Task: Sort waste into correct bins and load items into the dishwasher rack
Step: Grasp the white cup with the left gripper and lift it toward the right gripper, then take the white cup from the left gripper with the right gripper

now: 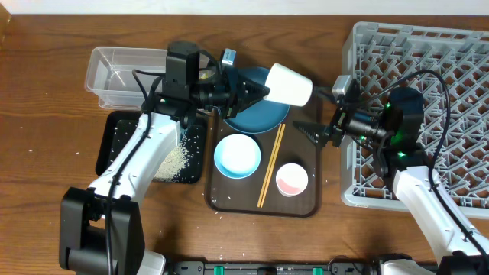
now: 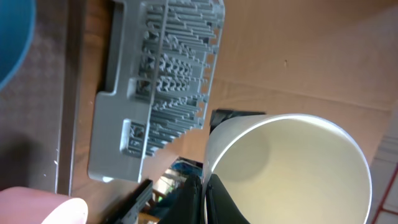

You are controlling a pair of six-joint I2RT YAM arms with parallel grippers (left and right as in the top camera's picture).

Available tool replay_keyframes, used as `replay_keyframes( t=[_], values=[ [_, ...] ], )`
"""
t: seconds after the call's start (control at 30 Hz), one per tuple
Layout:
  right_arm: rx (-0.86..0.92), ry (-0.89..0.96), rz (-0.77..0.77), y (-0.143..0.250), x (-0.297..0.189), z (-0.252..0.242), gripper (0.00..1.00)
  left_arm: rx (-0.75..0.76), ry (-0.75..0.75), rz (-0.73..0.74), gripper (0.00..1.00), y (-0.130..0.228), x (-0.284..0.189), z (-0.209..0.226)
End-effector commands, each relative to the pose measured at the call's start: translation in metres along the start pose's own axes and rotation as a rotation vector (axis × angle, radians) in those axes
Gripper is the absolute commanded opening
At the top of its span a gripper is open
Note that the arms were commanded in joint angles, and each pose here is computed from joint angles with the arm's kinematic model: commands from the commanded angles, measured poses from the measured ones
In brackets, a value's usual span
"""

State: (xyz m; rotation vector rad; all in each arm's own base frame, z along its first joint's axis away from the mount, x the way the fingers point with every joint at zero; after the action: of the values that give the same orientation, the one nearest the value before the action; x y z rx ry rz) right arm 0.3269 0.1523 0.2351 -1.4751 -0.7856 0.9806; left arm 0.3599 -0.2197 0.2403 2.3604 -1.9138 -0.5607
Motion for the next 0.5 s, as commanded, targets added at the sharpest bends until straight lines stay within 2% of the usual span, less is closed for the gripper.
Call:
replay_keyframes(
  t=[0.0, 0.27, 0.47],
  values=[
    [-0.065, 0.024, -0.025, -0.012, 0.002, -0.005, 0.99, 0.01, 0.018, 0.086, 0.06, 0.014, 0.003, -0.006],
    [-0.162, -0.075, -0.104, -0.03, 0.001, 0.009, 0.99, 0.025, 0.006, 0.142, 0.06, 0.031, 0.018, -0.006],
    [-0.16, -0.111, -0.109, -0.03, 0.001, 0.014, 0.87, 0.026, 0.005, 0.146, 0.06, 0.032, 0.019, -0.006]
  ],
)
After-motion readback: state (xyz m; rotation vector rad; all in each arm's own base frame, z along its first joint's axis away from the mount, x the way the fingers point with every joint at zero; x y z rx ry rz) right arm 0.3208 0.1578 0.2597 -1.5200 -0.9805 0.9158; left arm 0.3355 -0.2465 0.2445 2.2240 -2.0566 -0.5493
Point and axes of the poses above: each gripper's point midway between its finger pads, its own x axis out along the fingers, its own z axis along the line the jaws close on, y = z × x, the point moved 3 cm from there along -x, back along the fingers, and after that the axes turned 9 degrees about -x, right-handed, at the moved point
